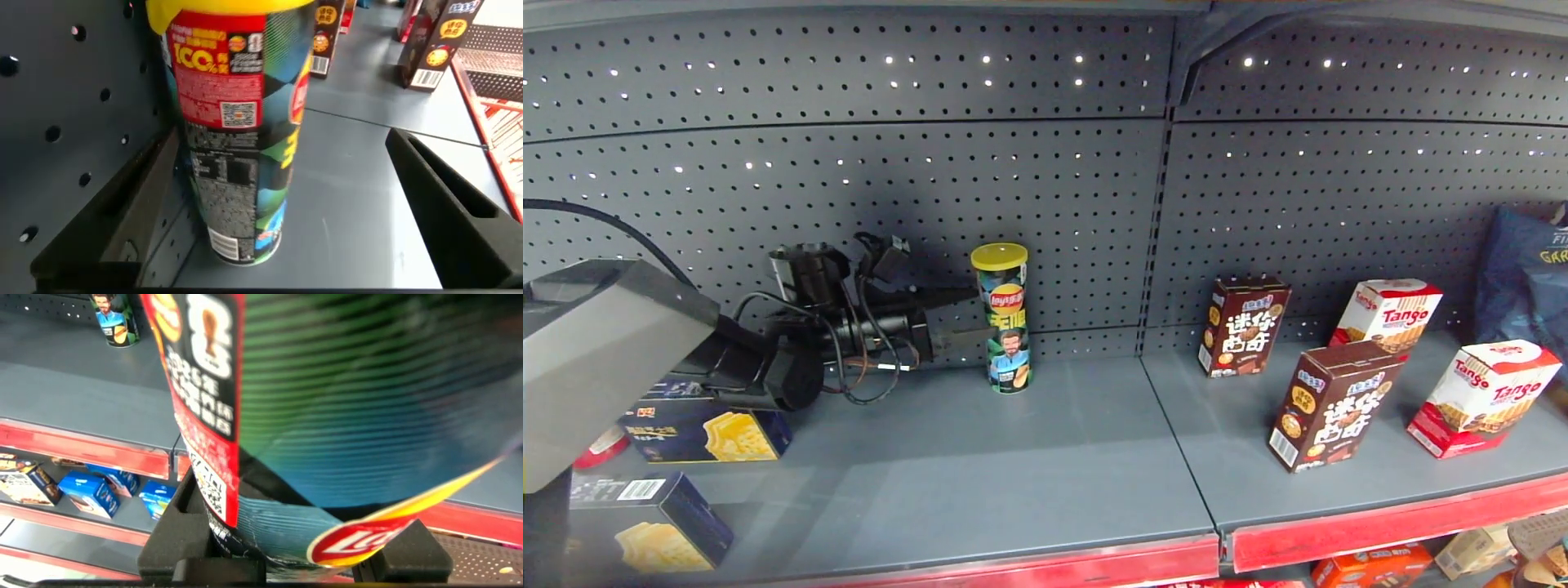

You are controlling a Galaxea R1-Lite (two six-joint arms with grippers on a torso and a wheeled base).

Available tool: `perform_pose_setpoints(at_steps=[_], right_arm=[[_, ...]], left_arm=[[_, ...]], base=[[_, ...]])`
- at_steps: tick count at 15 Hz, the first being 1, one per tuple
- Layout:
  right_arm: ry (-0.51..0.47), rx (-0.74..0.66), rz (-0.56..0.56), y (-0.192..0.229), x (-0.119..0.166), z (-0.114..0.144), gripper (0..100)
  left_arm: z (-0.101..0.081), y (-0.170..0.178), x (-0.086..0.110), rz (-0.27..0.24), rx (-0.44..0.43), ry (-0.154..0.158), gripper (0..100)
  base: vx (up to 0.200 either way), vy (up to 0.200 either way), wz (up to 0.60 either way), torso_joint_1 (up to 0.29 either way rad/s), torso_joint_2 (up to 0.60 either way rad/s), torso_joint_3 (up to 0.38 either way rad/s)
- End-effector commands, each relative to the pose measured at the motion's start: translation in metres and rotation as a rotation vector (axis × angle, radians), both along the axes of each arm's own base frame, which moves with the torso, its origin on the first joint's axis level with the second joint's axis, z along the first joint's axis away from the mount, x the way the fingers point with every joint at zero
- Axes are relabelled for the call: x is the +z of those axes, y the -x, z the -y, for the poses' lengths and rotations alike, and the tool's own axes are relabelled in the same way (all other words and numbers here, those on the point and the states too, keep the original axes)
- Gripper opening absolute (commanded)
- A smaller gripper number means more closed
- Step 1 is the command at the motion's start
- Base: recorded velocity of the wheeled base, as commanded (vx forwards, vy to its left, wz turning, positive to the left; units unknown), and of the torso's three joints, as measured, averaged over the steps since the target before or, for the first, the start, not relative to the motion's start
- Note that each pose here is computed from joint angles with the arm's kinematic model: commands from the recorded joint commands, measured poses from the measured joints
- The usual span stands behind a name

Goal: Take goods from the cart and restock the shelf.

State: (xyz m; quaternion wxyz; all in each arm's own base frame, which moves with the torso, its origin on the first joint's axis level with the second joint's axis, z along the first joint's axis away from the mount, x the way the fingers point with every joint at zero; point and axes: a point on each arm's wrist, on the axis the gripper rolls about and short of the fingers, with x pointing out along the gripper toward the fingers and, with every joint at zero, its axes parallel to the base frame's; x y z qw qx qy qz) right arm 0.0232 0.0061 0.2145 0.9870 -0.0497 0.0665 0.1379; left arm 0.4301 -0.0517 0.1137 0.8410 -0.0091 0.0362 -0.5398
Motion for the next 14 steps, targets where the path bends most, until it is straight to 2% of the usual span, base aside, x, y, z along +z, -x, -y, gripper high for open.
perform_pose_setpoints(at_steps=[1,5,9,11,14], right_arm=[[0.001,0.000,0.001,0.000,0.000,0.000,0],[0.001,-0.001,-0.002,0.000,-0.001,0.000,0],[0.001,-0.001,-0.002,0.000,-0.001,0.000,0],[0.001,-0.001,0.001,0.000,0.000,0.000,0],[0.001,-0.003,0.003,0.002,-0.002,0.000,0]], left_arm=[[0.001,-0.005,-0.008,-0.012,-0.001,-0.001,100],[0.004,-0.008,-0.012,-0.015,-0.009,-0.001,100],[0.016,-0.016,-0.017,-0.009,-0.033,0.000,100],[0.020,-0.016,-0.021,-0.036,-0.039,-0.003,100],[0.021,-0.018,-0.026,-0.047,-0.041,-0.004,100]], base=[[0.000,0.000,0.00,0.000,0.00,0.000],[0.000,0.000,0.00,0.000,0.00,0.000],[0.000,0.000,0.00,0.000,0.00,0.000],[0.000,0.000,0.00,0.000,0.00,0.000],[0.000,0.000,0.00,0.000,0.00,0.000]])
